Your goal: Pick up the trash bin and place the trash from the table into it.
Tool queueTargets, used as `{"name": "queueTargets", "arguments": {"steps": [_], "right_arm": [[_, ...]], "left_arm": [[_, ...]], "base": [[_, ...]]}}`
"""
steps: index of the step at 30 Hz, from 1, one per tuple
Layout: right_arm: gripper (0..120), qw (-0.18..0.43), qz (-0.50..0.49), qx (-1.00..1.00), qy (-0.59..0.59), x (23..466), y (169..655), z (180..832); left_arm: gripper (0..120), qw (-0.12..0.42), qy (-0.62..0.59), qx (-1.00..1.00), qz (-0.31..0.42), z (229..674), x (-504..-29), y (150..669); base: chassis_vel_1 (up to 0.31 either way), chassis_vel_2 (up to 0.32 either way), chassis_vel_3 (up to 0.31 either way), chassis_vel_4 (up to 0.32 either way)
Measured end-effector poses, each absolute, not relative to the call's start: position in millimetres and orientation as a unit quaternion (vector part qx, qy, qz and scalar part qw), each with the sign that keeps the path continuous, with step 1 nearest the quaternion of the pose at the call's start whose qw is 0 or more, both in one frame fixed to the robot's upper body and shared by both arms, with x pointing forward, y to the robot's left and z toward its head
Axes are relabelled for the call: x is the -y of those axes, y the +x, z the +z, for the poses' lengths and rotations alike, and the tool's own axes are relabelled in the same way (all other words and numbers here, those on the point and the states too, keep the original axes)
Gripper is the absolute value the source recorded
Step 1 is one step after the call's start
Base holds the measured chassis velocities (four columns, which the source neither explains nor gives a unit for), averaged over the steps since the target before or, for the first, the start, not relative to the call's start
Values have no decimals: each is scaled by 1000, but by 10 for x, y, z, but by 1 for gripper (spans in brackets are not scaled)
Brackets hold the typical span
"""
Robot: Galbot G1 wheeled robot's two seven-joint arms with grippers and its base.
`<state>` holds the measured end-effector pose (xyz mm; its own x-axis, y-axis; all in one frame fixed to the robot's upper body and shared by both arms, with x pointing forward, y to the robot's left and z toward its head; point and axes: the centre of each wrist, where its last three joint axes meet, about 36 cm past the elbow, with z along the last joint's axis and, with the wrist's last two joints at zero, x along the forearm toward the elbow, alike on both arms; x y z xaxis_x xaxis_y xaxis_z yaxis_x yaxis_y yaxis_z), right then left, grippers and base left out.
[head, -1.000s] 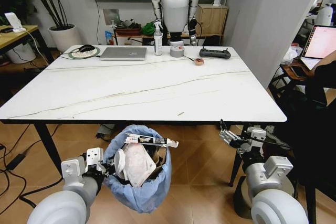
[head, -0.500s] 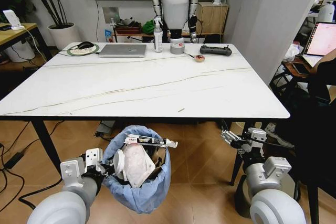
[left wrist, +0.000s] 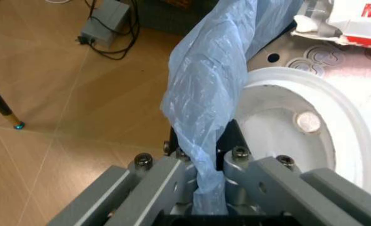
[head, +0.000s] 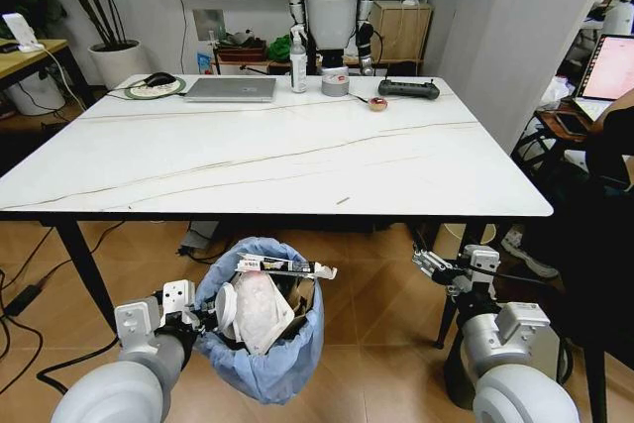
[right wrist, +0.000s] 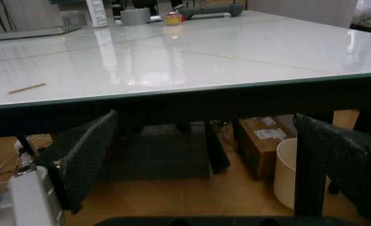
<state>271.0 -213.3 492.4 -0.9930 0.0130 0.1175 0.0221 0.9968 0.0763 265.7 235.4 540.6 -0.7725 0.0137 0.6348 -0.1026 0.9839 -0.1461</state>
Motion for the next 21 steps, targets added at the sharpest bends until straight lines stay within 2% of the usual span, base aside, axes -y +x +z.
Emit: {"name": "queueTargets", "arguments": {"steps": [21], "right_arm": [[100, 66, -40, 997, -7, 2096, 2734, 4759]], "left_arm": [[0, 337, 19, 937, 91, 5340, -2342, 2716]], "base": [[0, 0, 0, 0]]}}
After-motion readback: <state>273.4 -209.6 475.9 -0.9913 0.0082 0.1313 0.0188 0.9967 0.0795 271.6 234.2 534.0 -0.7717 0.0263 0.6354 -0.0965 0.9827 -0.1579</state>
